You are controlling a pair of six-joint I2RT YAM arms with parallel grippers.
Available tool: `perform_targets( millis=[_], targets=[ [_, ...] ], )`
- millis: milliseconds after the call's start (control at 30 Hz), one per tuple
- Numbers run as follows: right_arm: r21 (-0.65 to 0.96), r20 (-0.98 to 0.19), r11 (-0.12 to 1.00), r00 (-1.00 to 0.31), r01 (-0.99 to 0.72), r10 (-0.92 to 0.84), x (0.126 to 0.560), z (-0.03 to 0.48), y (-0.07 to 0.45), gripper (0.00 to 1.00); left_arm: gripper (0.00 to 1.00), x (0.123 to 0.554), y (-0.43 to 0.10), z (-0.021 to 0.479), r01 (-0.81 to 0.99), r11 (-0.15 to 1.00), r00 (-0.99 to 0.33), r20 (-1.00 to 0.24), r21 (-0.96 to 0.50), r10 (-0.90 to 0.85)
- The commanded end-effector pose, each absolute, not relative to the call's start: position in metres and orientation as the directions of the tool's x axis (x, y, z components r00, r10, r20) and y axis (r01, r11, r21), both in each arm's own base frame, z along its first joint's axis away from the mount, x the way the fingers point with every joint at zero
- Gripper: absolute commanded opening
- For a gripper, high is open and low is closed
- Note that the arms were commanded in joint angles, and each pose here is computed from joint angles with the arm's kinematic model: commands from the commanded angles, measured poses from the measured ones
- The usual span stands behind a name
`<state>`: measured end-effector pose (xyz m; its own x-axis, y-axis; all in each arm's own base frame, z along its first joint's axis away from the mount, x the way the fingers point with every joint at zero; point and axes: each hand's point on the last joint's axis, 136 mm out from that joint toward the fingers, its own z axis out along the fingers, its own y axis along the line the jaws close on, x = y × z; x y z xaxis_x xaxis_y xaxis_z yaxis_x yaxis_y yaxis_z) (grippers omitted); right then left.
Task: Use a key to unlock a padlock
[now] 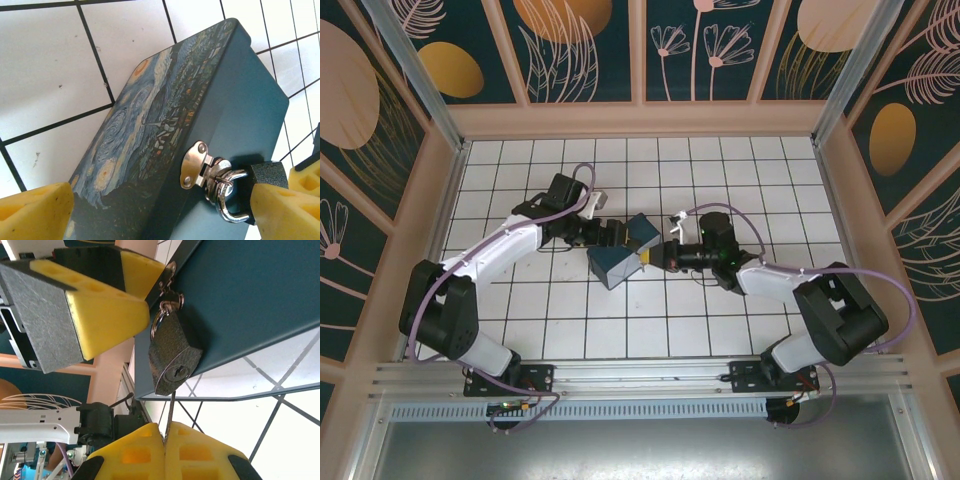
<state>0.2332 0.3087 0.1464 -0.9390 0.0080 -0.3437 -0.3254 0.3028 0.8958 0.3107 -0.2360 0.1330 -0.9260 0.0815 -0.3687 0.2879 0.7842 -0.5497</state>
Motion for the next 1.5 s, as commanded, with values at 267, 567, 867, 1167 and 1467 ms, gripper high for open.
perform_targets(
  millis=[267,567,867,1167,1467],
  targets=[
    [0.892,-0.373,0.307,-0.924,-0.332,0.084,0.23,0.15,0.285,0.0,0.93,0.319,-0.237,0.145,0.329,0.782,-0.909,-0.401,-0.53,0.11],
    [0.893,-0.418,0.226,-0.903,-0.389,0.098,0.252,0.174,0.295,0.0,0.92,0.309,-0.24,0.141,0.367,0.807,-0.892,-0.421,-0.462,0.165],
    [0.897,-0.416,0.207,-0.905,-0.39,0.095,0.25,0.173,0.299,0.0,0.9,0.303,-0.237,0.128,0.355,0.819,-0.901,-0.398,-0.45,0.172],
    [0.901,-0.405,0.214,-0.909,-0.378,0.097,0.252,0.165,0.301,0.0,0.84,0.298,-0.233,0.117,0.355,0.826,-0.906,-0.38,-0.438,0.188],
    [0.905,-0.403,0.184,-0.911,-0.383,0.083,0.247,0.167,0.307,0.0,0.82,0.294,-0.229,0.108,0.352,0.835,-0.91,-0.363,-0.424,0.199]
  ],
)
